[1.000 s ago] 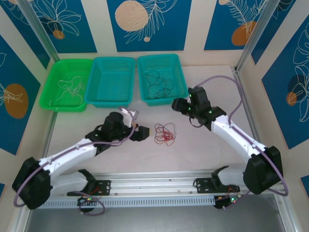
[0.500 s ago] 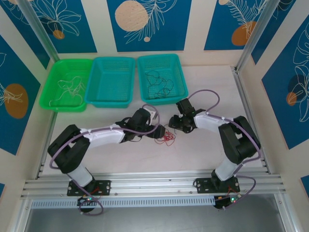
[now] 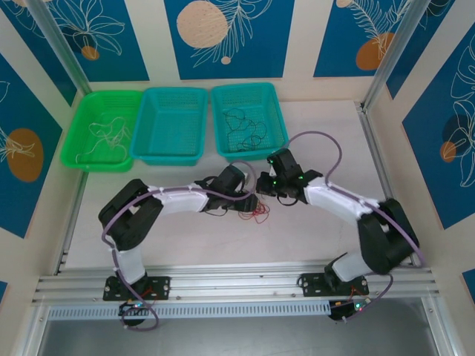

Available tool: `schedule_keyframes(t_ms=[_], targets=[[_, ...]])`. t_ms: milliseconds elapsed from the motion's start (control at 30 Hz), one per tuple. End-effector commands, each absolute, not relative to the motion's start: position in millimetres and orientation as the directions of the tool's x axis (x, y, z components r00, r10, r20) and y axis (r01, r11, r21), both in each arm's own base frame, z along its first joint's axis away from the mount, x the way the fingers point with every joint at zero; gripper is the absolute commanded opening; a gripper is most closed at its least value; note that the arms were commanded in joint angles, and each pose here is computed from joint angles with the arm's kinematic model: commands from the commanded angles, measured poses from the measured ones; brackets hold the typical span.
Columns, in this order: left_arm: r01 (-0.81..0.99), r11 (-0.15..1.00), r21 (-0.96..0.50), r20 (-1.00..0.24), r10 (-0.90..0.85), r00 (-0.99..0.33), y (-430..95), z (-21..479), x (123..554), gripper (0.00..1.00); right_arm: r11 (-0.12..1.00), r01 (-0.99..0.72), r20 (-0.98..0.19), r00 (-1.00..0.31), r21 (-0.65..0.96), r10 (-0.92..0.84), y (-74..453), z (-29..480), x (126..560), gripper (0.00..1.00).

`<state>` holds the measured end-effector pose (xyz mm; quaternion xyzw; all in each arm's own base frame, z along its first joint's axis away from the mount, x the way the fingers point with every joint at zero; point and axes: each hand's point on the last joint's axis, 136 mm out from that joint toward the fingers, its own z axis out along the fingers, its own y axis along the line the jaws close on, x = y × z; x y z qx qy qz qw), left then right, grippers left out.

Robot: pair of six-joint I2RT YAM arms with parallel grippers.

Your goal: Untangle the cables

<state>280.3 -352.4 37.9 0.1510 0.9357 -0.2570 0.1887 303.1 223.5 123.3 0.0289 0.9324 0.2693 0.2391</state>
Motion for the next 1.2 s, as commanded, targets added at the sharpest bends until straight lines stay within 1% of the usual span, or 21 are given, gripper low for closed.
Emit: schedule_keyframes(t_ms=[0,100,200,400,567,667,733,800,867,933,1000,1033,1100,1167], targets=[[0.38,0.855,-0.353,-0.365,0.248,-0.897,-342.0,19.4,272.4,0.51,0.811,-0.135,-0.513,-0.829,0.569,0.221,219.2,183.8,293.7,0.0],[0.35,0.883,-0.312,-0.346,0.238,-0.908,-323.6,7.9,272.9,0.45,0.777,-0.194,-0.59,-0.763,0.599,0.264,209.6,236.9,287.7,0.0],[0.296,0.908,-0.297,-0.325,0.196,-0.925,-300.0,-0.6,273.8,0.41,0.753,-0.247,-0.649,-0.701,0.61,0.296,201.3,283.4,280.0,0.0],[0.189,0.948,-0.256,-0.313,0.104,-0.944,-241.7,-8.7,273.1,0.39,0.718,-0.281,-0.701,-0.599,0.637,0.388,179.7,349.3,272.2,0.0],[0.074,0.972,-0.225,-0.317,-0.001,-0.948,-184.4,-10.7,267.5,0.36,0.702,-0.277,-0.72,-0.507,0.656,0.474,151.5,391.3,268.1,0.0],[0.019,0.974,-0.225,-0.341,-0.06,-0.938,-158.5,-3.9,265.9,0.34,0.692,-0.272,-0.715,-0.488,0.669,0.5,142.4,402.3,267.8,0.0],[0.058,0.964,-0.261,-0.382,-0.048,-0.923,-161.2,9.2,267.9,0.33,0.673,-0.291,-0.705,-0.512,0.68,0.491,148.5,402.3,268.2,0.0],[0.169,0.91,-0.378,-0.457,-0.024,-0.889,-186.0,36.8,273.1,0.34,0.631,-0.339,-0.686,-0.569,0.698,0.454,165.7,399.8,267.4,0.0],[0.32,0.812,-0.489,-0.556,-0.006,-0.831,-218.3,76.3,274.9,0.39,0.589,-0.378,-0.669,-0.617,0.714,0.415,181.2,396.8,266.5,0.0],[0.508,0.695,-0.509,-0.686,0.028,-0.727,-251.6,125.0,269.9,0.51,0.568,-0.396,-0.66,-0.64,0.722,0.393,190.2,395.0,266.2,0.0],[0.678,0.587,-0.442,-0.81,0.063,-0.583,-282.5,171.8,257.0,0.69,0.552,-0.415,-0.66,-0.649,0.724,0.379,196.2,396.5,264.9,0.0],[0.734,0.546,-0.404,-0.849,0.075,-0.523,-293.5,187.5,251.3,0.75,0.543,-0.426,-0.662,-0.65,0.724,0.372,198.7,398.8,263.6,0.0],[0.823,0.473,-0.314,-0.911,0.095,-0.402,-314.7,213.3,242.6,0.86,0.527,-0.452,-0.67,-0.652,0.72,0.356,204.5,404.2,259.4,0.0],[0.867,0.428,-0.254,-0.933,0.127,-0.336,-331.2,220.6,241.3,0.92,0.519,-0.465,-0.674,-0.651,0.717,0.348,207.8,408.0,256.5,0.0]])
